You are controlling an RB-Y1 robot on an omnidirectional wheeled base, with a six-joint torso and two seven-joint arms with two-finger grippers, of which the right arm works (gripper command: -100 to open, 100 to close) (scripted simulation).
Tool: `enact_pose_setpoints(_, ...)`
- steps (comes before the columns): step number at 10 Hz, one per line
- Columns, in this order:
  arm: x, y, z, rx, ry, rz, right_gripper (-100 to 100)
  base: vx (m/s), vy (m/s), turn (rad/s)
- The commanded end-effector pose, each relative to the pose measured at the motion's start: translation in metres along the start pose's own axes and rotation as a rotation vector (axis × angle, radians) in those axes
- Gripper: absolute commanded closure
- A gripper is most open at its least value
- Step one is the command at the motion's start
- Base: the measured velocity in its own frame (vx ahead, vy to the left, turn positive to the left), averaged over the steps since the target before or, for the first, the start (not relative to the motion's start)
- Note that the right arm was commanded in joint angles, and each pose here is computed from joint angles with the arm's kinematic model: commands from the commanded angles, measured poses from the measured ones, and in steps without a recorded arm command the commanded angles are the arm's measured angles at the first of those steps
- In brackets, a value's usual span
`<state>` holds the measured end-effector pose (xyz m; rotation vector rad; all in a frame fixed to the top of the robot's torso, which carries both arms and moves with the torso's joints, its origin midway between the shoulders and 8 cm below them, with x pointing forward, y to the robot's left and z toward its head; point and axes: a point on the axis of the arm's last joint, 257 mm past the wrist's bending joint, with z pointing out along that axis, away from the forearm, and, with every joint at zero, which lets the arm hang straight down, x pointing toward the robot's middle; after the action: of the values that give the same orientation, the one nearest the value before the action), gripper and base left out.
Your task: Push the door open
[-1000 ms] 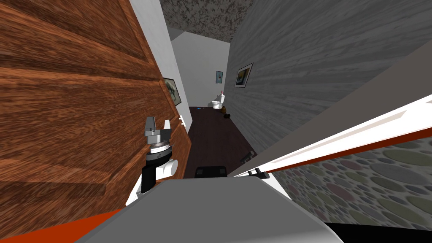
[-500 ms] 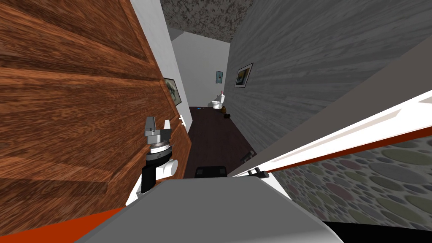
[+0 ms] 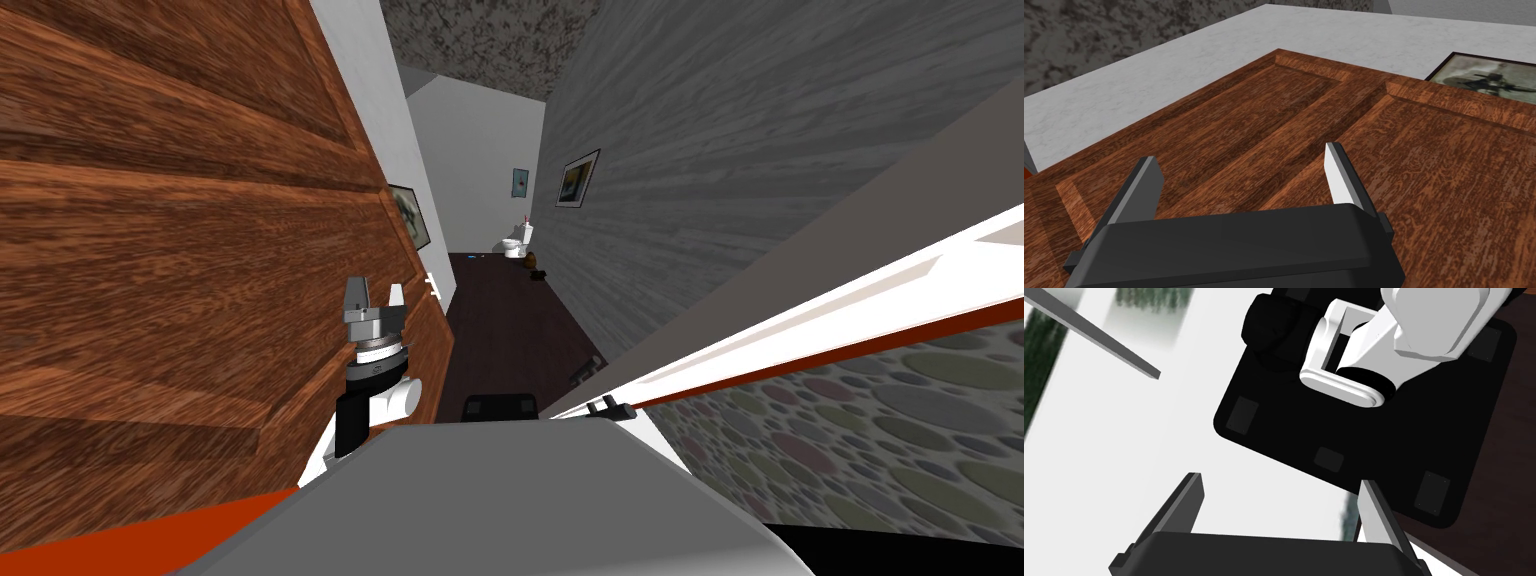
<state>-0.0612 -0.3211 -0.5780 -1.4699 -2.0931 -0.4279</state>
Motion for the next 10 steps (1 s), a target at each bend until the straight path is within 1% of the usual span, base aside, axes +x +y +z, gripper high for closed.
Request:
enact_pose_setpoints(1, -0.001, 0.019, 0.0007, -0.069, 0.005, 0.059, -100, -0.012, 0.000, 0.000)
enact_pose_setpoints(2, -0.002, 0.024, 0.0002, -0.089, 0.003, 0.060, -100, -0.009, 0.000, 0.002)
enact_pose_setpoints(3, -0.002, 0.036, -0.0007, -0.135, 0.007, 0.097, -100, -0.007, 0.000, 0.002)
enact_pose_setpoints(4, -0.002, 0.038, -0.0010, -0.145, 0.006, 0.098, -100, -0.006, 0.000, 0.000)
enact_pose_setpoints(5, -0.002, 0.051, -0.0028, -0.197, 0.011, 0.134, -100, -0.012, 0.000, 0.000)
enact_pose_setpoints(6, -0.002, 0.061, -0.0046, -0.237, 0.018, 0.167, -100, -0.021, -0.001, -0.001)
enact_pose_setpoints(7, -0.003, 0.065, -0.0054, -0.251, 0.017, 0.167, -100, -0.016, 0.000, 0.002)
enact_pose_setpoints(8, -0.003, 0.077, -0.0083, -0.299, 0.024, 0.201, -100, -0.018, -0.001, -0.001)
enact_pose_setpoints(9, -0.003, 0.087, -0.0111, -0.339, 0.033, 0.233, -100, -0.026, 0.001, -0.003)
enact_pose_setpoints(10, -0.004, 0.090, -0.0123, -0.353, 0.033, 0.234, -100, -0.017, -0.001, 0.001)
